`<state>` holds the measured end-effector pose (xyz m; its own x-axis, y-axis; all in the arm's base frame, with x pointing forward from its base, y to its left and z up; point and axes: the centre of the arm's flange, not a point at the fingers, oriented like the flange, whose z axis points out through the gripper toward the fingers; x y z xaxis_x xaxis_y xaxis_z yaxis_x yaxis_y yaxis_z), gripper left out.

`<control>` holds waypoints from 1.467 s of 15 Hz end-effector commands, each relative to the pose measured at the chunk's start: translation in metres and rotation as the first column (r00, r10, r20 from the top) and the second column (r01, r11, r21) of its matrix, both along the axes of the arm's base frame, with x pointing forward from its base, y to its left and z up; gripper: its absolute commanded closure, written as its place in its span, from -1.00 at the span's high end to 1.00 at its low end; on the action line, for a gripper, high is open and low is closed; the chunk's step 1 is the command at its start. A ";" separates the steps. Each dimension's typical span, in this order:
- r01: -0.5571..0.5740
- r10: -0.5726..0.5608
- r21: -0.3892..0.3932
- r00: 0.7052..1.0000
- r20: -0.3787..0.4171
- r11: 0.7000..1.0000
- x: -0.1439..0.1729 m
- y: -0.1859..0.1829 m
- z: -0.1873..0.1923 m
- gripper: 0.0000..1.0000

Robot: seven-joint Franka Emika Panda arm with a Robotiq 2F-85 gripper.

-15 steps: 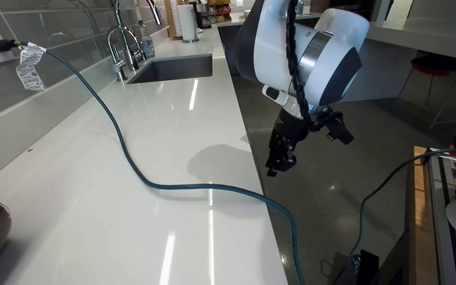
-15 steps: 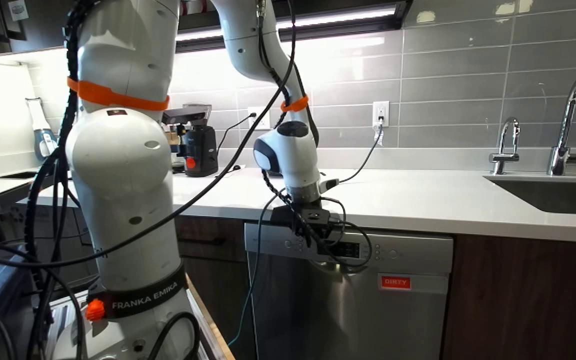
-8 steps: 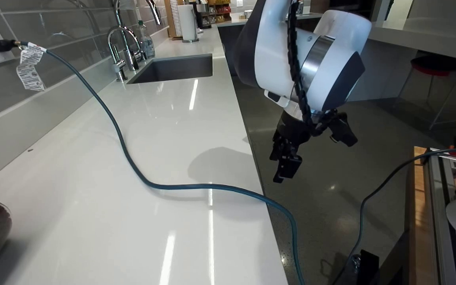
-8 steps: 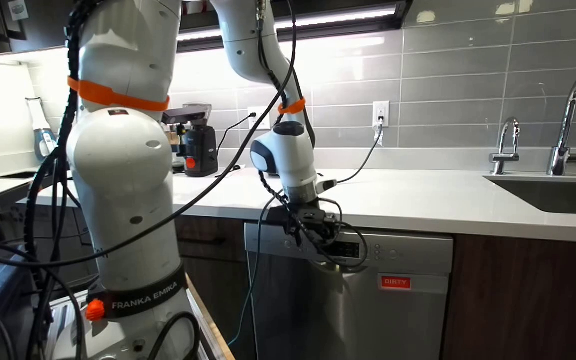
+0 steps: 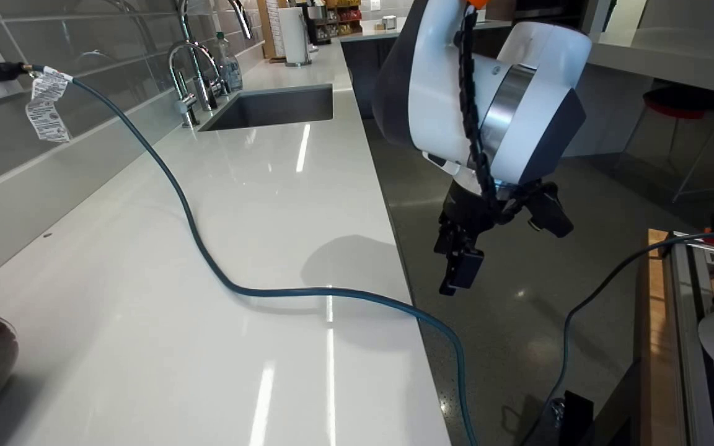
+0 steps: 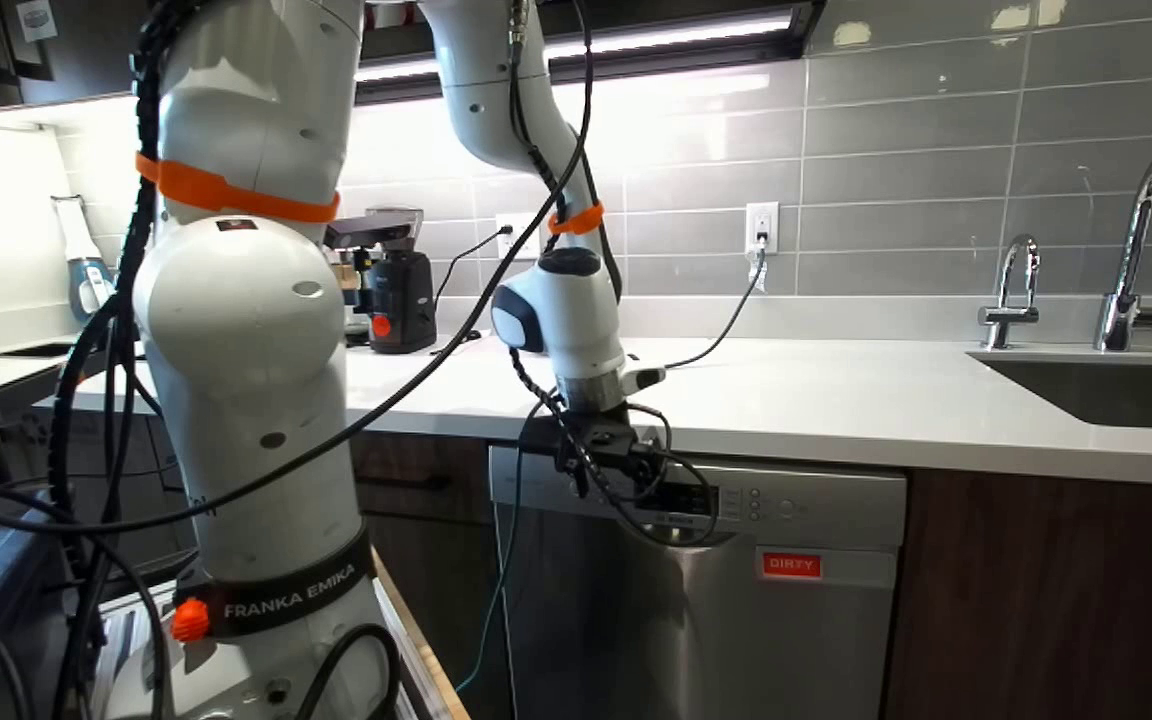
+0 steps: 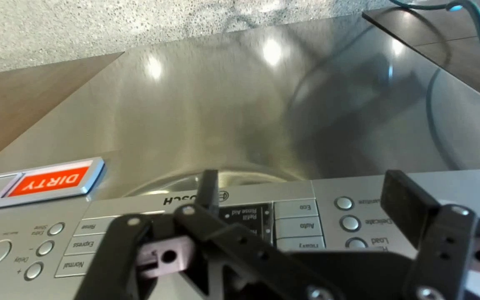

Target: Press a button on the dishwasher.

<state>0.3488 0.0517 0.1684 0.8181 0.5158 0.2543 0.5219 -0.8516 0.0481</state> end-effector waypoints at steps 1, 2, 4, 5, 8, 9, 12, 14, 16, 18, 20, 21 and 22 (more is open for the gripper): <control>0.028 -0.029 -0.043 0.999 -0.024 0.999 -0.002 0.004 0.022 1.00; 0.031 -0.033 -0.049 0.999 -0.025 0.998 -0.004 0.004 0.023 1.00; 0.033 -0.035 -0.061 0.999 -0.025 0.998 -0.006 0.005 0.026 1.00; 0.036 -0.037 -0.063 0.999 -0.025 0.997 -0.005 0.004 0.027 1.00; 0.041 -0.043 -0.070 0.999 -0.019 0.997 -0.007 0.004 0.031 1.00; 0.047 -0.048 -0.067 0.999 -0.020 0.997 -0.008 0.004 0.031 1.00; 0.039 -0.040 -0.065 0.999 -0.020 0.997 -0.009 0.004 0.035 1.00; 0.034 -0.035 -0.066 0.999 -0.016 0.997 -0.009 0.004 0.038 1.00; 0.030 -0.030 -0.069 1.000 -0.007 0.997 -0.010 0.004 0.042 1.00; 0.027 -0.026 -0.073 1.000 0.008 0.997 -0.009 0.006 0.048 1.00; 0.025 -0.024 -0.072 1.000 0.020 0.997 -0.008 0.007 0.052 1.00; 0.026 -0.024 -0.071 0.999 0.025 0.997 -0.007 0.007 0.054 1.00; 0.029 -0.027 -0.070 0.999 0.031 0.997 -0.007 0.008 0.055 1.00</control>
<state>0.3372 0.0574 0.1857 0.8256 0.5082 0.2452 0.4989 -0.8604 0.1037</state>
